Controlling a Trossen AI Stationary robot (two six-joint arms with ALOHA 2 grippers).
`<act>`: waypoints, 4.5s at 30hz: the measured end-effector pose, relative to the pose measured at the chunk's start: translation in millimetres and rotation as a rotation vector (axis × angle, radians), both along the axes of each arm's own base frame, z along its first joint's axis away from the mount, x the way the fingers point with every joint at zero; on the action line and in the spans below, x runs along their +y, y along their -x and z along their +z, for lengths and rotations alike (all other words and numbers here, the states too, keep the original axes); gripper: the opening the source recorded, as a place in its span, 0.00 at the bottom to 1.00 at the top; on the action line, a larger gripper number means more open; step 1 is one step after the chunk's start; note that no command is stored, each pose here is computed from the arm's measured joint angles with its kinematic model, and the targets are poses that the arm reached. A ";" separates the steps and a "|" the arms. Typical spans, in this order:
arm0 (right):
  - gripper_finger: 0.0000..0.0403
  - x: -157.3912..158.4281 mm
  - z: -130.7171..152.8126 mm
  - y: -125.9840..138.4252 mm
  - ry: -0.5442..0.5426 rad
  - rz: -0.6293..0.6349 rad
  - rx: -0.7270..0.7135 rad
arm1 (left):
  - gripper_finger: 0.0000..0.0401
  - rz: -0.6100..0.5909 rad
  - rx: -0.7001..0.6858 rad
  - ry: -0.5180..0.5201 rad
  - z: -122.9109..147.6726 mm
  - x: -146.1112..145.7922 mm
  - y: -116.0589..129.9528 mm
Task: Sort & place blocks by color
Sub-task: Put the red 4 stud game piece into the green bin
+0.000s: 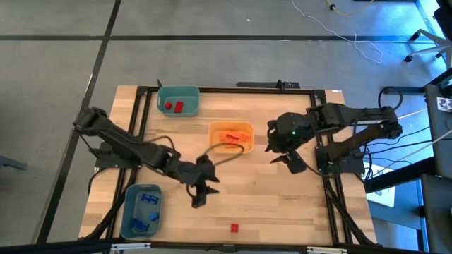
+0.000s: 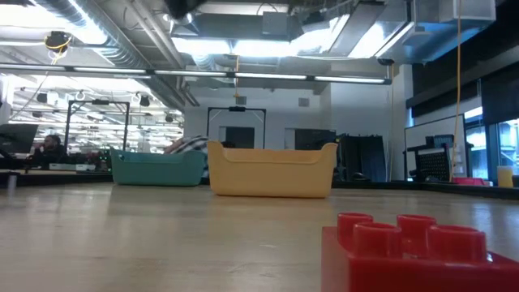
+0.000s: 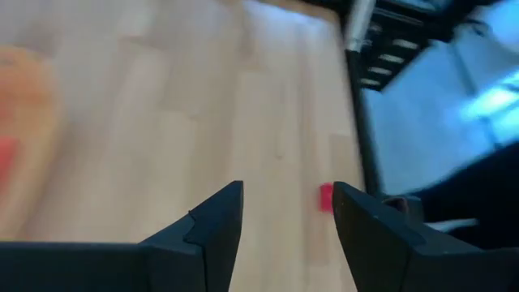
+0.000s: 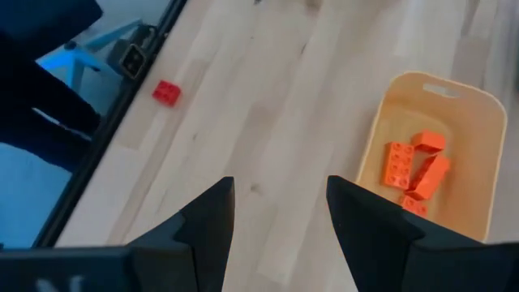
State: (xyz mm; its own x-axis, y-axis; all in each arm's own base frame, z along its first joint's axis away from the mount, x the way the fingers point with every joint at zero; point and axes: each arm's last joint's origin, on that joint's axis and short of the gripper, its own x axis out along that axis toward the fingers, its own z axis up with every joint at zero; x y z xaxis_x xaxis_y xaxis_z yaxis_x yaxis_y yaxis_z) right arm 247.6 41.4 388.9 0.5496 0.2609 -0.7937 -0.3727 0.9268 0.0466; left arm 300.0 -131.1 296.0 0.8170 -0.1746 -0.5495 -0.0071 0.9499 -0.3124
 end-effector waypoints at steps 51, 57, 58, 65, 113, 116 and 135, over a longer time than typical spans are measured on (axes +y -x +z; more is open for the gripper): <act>0.49 -2.9 41.0 79.4 -0.067 0.054 -0.148 | 0.45 -0.112 0.200 -0.138 -107.4 -125.5 -104.4; 0.49 -2.9 41.0 79.3 -0.067 0.054 -0.148 | 0.45 -0.125 0.209 -0.142 -116.2 -129.2 -105.0; 0.49 -2.9 41.0 79.3 -0.066 0.054 -0.148 | 0.45 -0.130 0.230 -0.151 -119.7 -129.1 -103.5; 0.49 -2.9 40.8 79.5 -0.066 0.054 -0.145 | 0.45 -0.150 0.254 -0.142 -137.0 -136.9 -103.6; 0.49 -3.3 40.5 79.6 -0.045 0.064 -0.150 | 0.46 -0.093 0.281 -0.073 -168.3 -135.9 -114.9; 0.49 -3.4 40.5 79.6 -0.042 0.061 -0.151 | 0.46 -0.078 0.288 -0.053 -168.4 -133.5 -116.5; 0.49 -3.4 40.5 79.6 -0.040 0.062 -0.151 | 0.32 0.029 0.427 0.114 -168.4 -112.4 -121.9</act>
State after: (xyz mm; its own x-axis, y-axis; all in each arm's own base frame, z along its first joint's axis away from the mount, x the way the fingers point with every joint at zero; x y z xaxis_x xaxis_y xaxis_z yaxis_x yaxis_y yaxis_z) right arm 168.0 38.0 429.4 0.6439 0.3274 -0.6915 -0.4343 0.9005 0.0220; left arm 421.9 -243.5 127.6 0.5263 -0.2341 -0.8174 -0.1847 0.9069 -0.3787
